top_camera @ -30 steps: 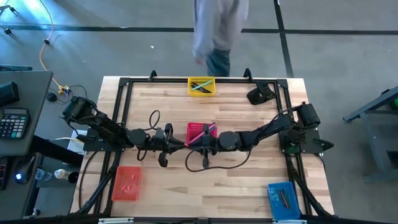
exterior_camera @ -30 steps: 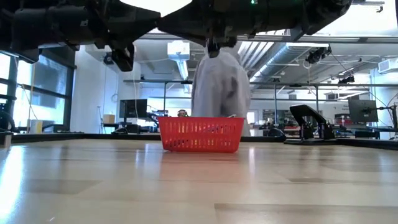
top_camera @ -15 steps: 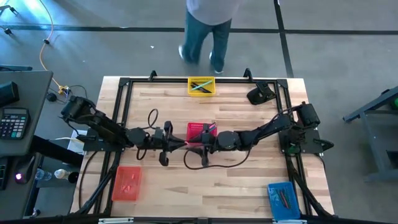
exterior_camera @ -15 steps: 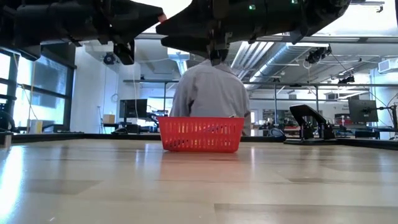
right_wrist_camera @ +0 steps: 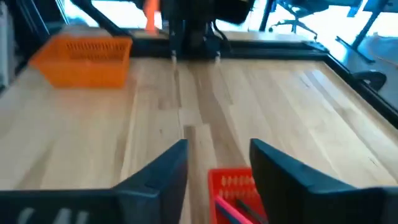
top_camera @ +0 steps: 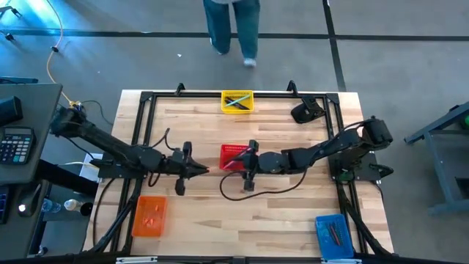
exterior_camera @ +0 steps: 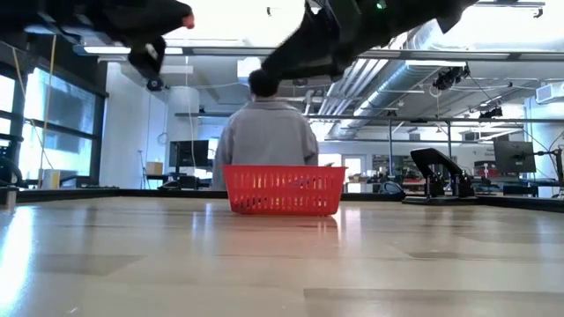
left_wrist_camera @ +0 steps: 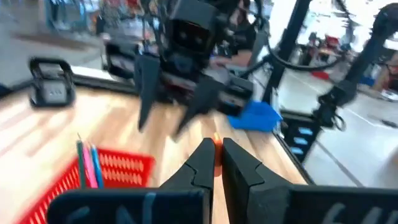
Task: Sort crayons/erasers/pens/pencils in bins
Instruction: Put the orange eraser into the orange bin
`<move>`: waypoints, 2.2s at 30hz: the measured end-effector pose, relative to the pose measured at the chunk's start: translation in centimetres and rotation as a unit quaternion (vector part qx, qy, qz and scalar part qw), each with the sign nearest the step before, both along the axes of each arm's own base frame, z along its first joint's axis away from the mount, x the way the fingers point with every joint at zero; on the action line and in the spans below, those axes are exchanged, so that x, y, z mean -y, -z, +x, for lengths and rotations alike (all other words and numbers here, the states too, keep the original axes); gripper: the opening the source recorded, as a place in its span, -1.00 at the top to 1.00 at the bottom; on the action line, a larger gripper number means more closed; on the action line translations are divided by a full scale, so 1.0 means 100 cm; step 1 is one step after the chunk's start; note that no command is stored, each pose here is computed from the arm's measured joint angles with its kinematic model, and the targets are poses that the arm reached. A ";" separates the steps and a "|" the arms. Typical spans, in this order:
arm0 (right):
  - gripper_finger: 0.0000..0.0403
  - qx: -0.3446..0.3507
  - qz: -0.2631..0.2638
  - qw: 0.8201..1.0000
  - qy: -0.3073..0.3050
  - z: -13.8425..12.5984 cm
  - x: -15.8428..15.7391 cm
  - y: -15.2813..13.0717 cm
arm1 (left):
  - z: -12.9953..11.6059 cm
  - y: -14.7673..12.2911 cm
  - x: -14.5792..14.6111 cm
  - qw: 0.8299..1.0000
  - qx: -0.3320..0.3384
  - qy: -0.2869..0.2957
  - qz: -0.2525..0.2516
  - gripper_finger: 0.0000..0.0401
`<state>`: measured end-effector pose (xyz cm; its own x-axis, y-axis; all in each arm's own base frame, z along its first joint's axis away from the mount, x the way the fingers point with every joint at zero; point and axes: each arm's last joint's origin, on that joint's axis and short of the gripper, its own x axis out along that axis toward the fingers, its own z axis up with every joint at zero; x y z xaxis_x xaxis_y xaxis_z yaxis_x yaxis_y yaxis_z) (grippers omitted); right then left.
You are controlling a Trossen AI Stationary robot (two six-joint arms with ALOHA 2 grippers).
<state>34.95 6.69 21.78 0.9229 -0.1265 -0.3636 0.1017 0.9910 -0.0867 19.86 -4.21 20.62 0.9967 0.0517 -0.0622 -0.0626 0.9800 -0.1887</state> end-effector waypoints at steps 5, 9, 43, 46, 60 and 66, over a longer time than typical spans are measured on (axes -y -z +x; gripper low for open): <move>0.58 -0.006 -0.020 1.000 -0.014 -0.010 -0.001 0.015 | -0.011 -0.013 0.012 0.995 -0.094 0.021 -0.002 1.00; 0.88 0.030 -0.005 0.999 -0.016 -0.019 0.001 0.027 | -0.019 -0.030 0.026 0.980 -0.196 0.030 0.006 1.00; 0.99 0.124 -0.028 0.992 -0.006 -0.041 0.021 0.042 | -0.077 0.034 0.130 0.780 -0.614 -0.027 -0.112 1.00; 0.99 0.124 -0.028 0.992 -0.006 -0.041 0.021 0.042 | -0.074 0.042 0.133 0.763 -0.637 -0.027 -0.104 1.00; 0.99 0.124 -0.028 0.992 -0.006 -0.041 0.021 0.042 | -0.072 0.054 0.138 0.746 -0.659 -0.026 -0.092 0.77; 0.99 0.119 -0.029 0.992 -0.006 -0.041 0.021 0.043 | -0.074 0.052 0.139 0.723 -0.686 0.006 -0.081 0.56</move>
